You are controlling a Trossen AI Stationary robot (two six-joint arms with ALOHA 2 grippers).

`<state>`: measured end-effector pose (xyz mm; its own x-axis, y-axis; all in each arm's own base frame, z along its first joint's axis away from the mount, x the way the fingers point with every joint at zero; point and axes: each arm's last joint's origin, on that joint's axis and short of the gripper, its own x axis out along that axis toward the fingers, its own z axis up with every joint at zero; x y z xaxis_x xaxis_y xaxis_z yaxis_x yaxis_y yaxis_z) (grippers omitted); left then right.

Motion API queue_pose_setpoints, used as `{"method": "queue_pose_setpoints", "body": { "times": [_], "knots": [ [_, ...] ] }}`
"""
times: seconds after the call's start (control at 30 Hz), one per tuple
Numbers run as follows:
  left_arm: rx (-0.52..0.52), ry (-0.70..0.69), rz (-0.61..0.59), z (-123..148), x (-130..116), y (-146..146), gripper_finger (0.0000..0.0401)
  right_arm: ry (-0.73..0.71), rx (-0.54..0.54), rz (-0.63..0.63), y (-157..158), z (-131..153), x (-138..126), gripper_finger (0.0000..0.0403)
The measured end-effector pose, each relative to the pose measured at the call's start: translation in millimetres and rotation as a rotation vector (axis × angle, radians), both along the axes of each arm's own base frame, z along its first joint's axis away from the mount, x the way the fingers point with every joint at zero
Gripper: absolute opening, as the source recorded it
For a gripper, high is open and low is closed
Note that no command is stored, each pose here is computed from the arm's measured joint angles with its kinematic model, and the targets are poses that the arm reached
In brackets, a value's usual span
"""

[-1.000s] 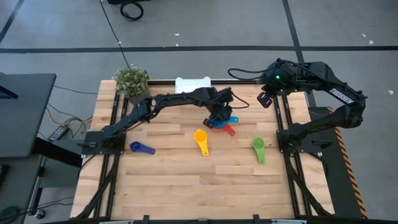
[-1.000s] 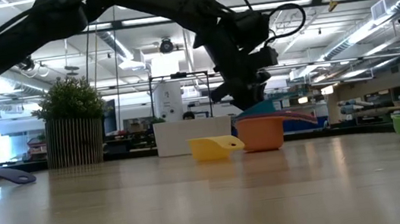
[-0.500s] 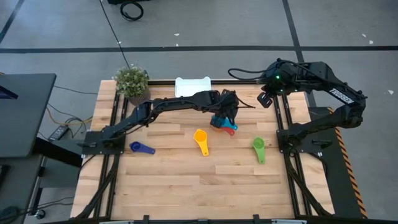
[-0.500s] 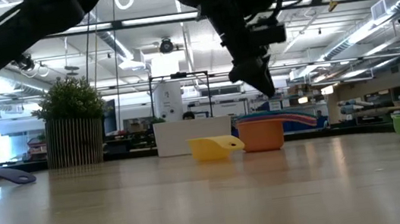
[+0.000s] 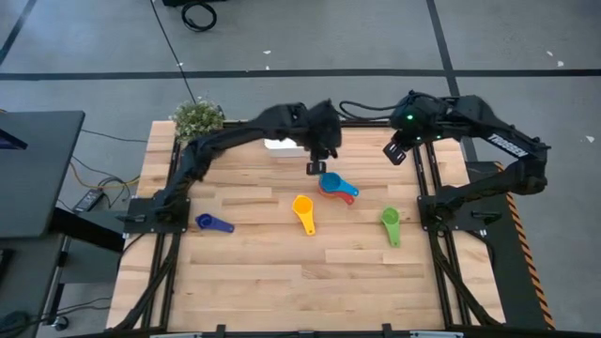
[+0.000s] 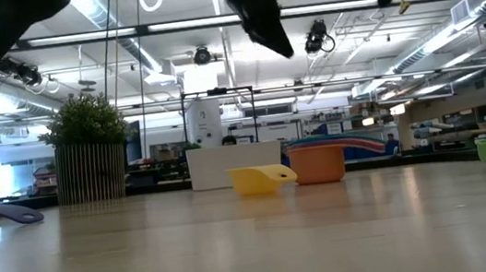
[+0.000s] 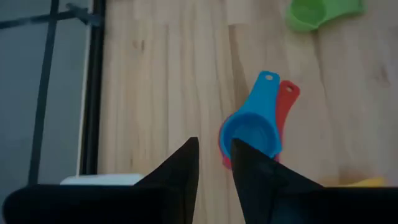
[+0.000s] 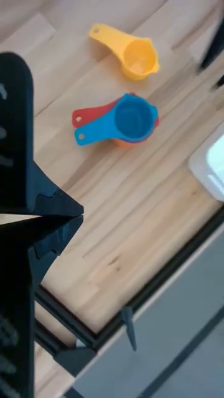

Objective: Nest measuring cups in basket
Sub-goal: Stack the light blue measuring cup on top of the red measuring cup

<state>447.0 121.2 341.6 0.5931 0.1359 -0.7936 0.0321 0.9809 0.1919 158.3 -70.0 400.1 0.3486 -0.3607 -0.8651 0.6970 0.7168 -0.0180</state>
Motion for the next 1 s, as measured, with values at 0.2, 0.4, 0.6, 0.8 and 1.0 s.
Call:
{"method": "queue_pose_setpoints", "body": {
  "times": [0.2,0.4,0.6,0.8,1.0],
  "knots": [
    [-0.074,-0.037,0.035,31.6,-25.8,-2.9,0.0100,0.010,0.099,0.026,-7.8,-43.3,16.0,0.0012],
    [-0.174,0.089,0.032,25.8,-38.2,-8.9,0.0100,-0.029,0.165,0.065,-11.5,-87.9,31.0,0.0012],
    [-0.223,0.125,0.090,26.6,-44.9,-8.5,0.0100,-0.080,0.196,0.079,-13.4,-122.9,39.0,0.0012],
    [-0.224,0.129,0.101,31.2,-50.8,-6.9,0.0100,-0.091,0.195,-0.004,-14.3,-157.1,38.7,0.0012],
    [-0.226,0.127,0.107,33.3,-53.5,-4.5,0.0100,-0.093,0.191,-0.048,-13.1,-189.2,35.5,0.0012]
  ]
}}
